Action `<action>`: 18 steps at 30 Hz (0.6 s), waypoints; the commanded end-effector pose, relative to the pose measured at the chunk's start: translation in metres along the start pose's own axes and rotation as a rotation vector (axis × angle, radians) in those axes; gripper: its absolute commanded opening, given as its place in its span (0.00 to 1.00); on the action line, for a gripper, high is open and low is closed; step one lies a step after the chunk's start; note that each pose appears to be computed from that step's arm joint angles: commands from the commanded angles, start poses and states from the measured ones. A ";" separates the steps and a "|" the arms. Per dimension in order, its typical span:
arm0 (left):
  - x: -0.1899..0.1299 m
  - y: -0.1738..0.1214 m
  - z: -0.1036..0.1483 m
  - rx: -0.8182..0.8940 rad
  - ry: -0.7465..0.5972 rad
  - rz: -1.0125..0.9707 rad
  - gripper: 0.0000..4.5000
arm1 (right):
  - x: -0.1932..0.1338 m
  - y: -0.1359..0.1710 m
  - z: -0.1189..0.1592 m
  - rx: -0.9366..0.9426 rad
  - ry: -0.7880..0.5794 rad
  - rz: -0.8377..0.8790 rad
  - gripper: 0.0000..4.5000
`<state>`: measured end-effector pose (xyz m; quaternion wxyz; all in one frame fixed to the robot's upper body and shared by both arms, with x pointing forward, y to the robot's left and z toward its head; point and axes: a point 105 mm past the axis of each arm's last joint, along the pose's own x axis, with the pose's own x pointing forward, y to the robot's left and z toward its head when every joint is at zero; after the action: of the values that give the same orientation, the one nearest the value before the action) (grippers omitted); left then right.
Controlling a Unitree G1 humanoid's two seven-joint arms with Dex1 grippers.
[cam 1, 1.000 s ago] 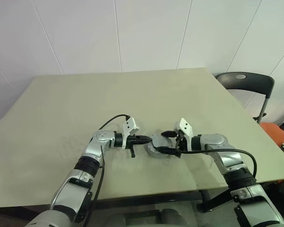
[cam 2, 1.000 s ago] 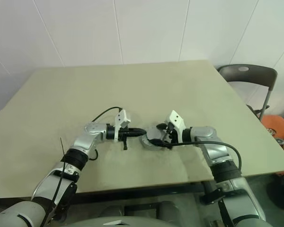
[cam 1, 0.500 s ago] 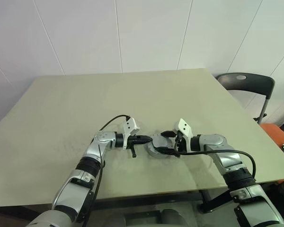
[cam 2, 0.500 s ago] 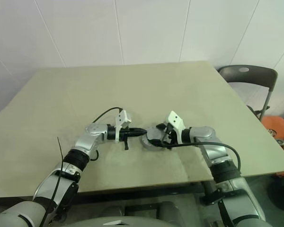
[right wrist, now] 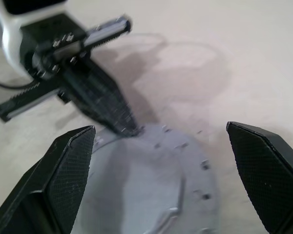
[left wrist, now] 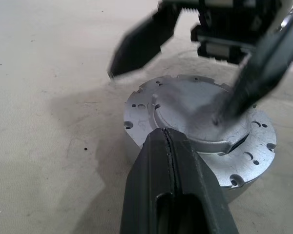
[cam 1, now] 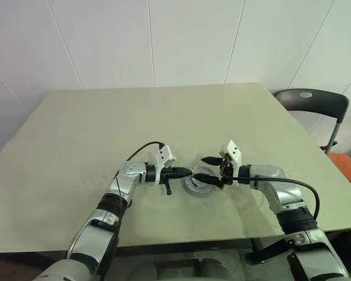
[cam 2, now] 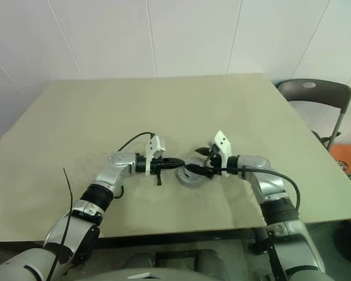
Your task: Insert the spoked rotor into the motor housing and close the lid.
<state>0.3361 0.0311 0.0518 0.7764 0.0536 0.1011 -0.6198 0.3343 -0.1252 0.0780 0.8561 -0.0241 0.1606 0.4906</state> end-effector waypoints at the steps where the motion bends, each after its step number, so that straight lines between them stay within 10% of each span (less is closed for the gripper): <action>1: 0.006 -0.003 0.000 0.014 0.017 -0.021 0.00 | -0.003 -0.005 0.025 -0.025 -0.085 -0.020 1.00; 18: 0.006 -0.004 0.000 0.016 0.021 -0.034 0.00 | -0.070 0.001 0.030 0.533 0.056 0.104 1.00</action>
<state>0.3363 0.0311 0.0519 0.7737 0.0541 0.1034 -0.6228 0.3079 -0.1801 0.1119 0.8094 0.1817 0.3199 0.4577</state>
